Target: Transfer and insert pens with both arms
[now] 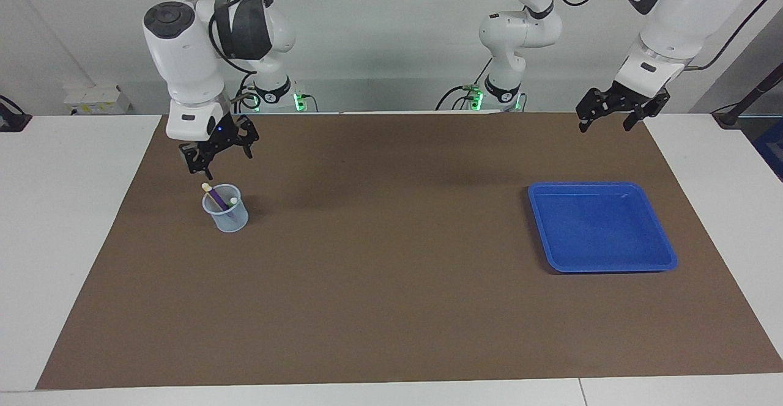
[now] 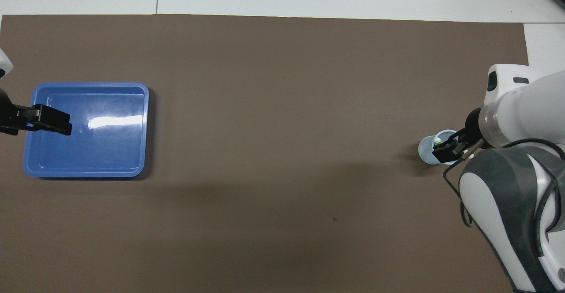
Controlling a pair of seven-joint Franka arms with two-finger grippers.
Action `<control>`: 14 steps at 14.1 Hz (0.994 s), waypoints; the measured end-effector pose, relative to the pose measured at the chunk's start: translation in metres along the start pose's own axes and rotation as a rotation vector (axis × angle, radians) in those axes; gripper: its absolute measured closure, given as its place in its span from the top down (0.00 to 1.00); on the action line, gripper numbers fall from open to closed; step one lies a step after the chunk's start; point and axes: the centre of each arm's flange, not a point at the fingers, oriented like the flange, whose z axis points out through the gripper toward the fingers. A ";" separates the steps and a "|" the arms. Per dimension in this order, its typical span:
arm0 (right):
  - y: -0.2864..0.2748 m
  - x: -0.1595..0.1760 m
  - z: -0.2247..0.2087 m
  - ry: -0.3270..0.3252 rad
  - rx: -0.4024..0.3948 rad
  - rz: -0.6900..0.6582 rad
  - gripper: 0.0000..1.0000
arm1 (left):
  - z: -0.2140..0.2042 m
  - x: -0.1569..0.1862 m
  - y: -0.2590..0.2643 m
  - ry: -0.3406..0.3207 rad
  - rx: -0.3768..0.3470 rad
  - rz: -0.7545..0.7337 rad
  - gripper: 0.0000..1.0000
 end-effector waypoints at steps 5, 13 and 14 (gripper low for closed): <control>-0.001 0.000 -0.039 0.052 0.058 0.090 1.00 | 0.000 0.000 -0.003 -0.001 0.000 -0.005 1.00; 0.014 -0.002 -0.058 0.091 0.082 0.159 1.00 | 0.000 0.000 -0.004 0.000 -0.052 -0.014 1.00; 0.014 0.002 -0.059 0.089 0.069 0.150 1.00 | 0.000 0.000 -0.004 0.000 -0.055 -0.016 1.00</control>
